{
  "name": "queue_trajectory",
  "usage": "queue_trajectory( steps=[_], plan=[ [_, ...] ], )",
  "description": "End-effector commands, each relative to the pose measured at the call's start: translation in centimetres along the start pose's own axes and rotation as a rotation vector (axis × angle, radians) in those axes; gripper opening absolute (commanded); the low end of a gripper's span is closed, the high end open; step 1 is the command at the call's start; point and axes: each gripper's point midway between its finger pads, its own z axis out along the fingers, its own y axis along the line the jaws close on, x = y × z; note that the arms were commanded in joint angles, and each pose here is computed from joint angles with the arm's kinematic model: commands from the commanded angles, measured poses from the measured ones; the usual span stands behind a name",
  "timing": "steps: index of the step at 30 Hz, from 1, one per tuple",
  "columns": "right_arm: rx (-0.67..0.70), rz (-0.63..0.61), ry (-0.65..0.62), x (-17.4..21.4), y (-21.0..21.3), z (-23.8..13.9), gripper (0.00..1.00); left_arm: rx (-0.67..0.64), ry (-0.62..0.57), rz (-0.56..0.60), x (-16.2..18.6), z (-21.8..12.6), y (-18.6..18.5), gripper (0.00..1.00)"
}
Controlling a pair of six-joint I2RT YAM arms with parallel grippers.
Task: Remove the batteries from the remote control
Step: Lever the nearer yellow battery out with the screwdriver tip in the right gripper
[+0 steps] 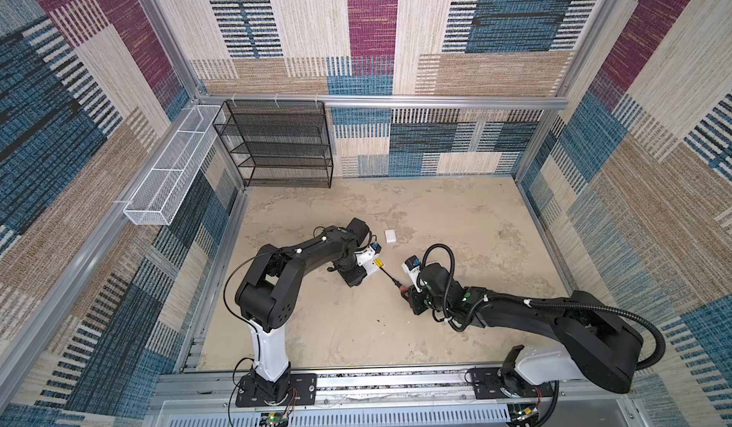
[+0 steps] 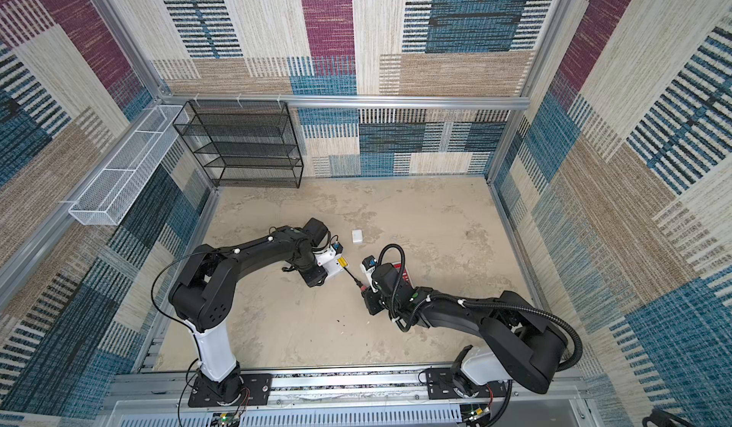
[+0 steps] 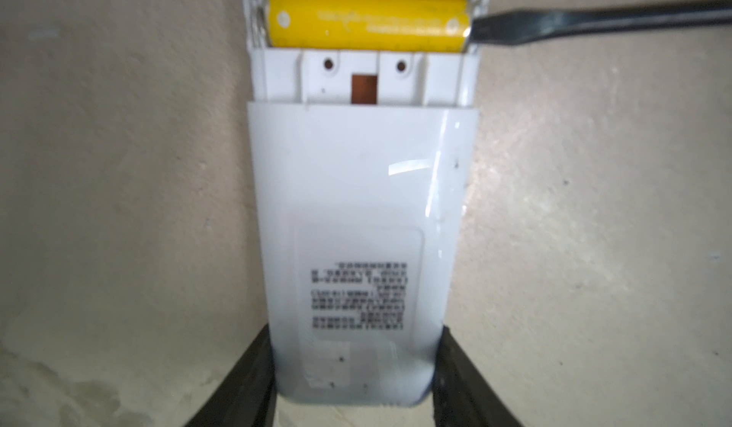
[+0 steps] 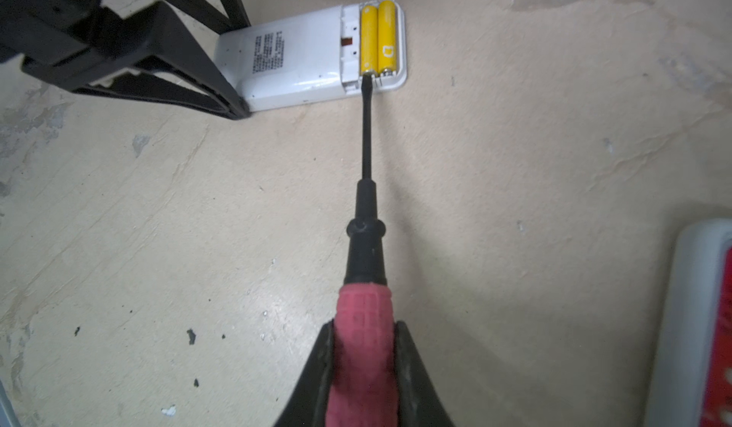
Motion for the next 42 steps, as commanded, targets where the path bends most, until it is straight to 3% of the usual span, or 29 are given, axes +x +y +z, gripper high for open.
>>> queue_trajectory(
  steps=[1,24,42],
  plan=[
    [-0.03,0.034,-0.076,-1.0,0.4,0.3,0.0,0.047,0.093,0.044,2.3,0.7,-1.1,0.35],
    [-0.036,0.039,-0.157,1.4,-0.7,1.6,0.0,0.087,0.114,0.044,2.7,1.0,-1.7,0.34],
    [-0.001,0.042,-0.111,3.3,-1.6,2.8,0.0,0.039,0.155,0.036,3.2,1.0,-0.7,0.33]
  ],
)
